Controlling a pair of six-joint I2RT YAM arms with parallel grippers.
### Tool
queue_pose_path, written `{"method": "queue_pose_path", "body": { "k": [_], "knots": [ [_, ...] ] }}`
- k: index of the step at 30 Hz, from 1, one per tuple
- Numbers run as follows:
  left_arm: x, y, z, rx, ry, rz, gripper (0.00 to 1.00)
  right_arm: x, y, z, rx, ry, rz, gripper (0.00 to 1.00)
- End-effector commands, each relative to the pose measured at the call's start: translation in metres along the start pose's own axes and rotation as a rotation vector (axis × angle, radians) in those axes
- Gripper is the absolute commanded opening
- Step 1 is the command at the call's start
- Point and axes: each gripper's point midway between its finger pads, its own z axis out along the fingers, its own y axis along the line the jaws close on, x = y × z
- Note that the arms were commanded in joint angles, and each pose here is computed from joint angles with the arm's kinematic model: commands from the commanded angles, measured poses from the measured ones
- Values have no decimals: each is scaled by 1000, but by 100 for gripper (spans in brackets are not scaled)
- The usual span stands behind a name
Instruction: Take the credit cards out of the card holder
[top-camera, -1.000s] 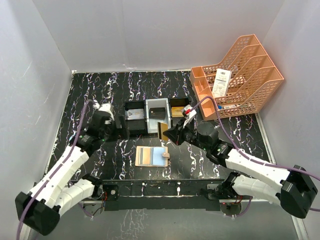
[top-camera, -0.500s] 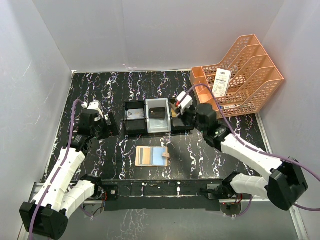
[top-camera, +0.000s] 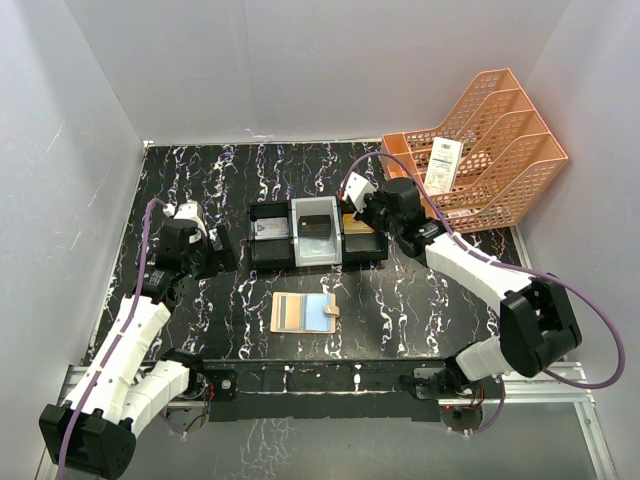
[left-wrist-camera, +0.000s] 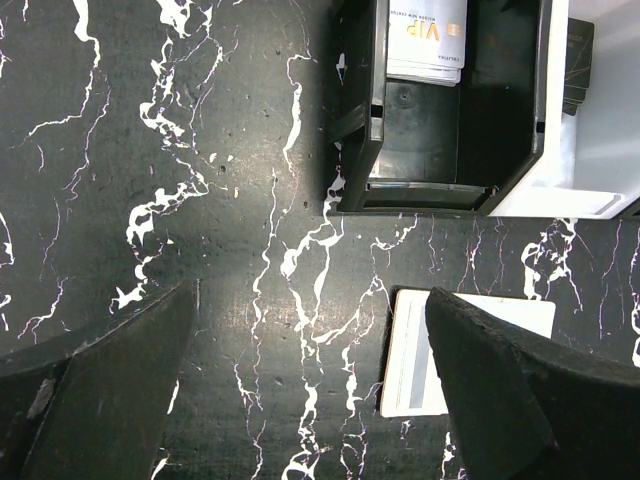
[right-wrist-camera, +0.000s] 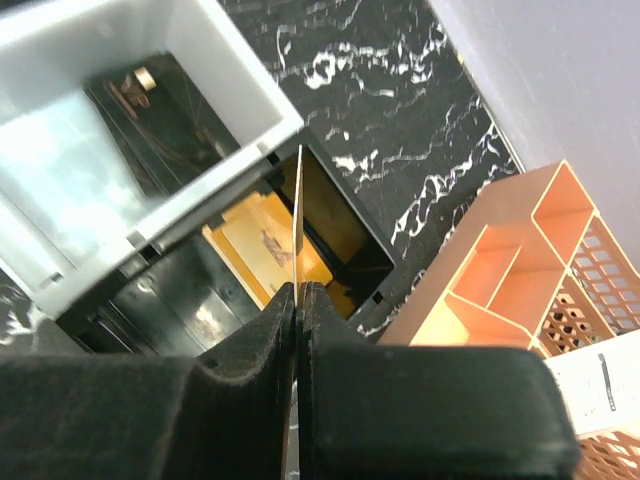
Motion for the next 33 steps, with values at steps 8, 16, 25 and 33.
{"method": "queue_pose_path", "body": {
  "k": [8, 16, 25, 33],
  "knots": [
    [-3, 5, -3, -17, -26, 4, 99, 15, -16, 25, 20, 80, -196, 0],
    [-4, 5, -4, -17, -35, 3, 99, 30, -12, 47, 1, 113, -225, 0],
    [-3, 5, -3, -12, -31, 5, 99, 48, -13, 70, 14, 152, -251, 0],
    [-2, 4, -1, -10, -25, 7, 99, 61, -12, 91, 10, 182, -289, 0]
  ]
}}
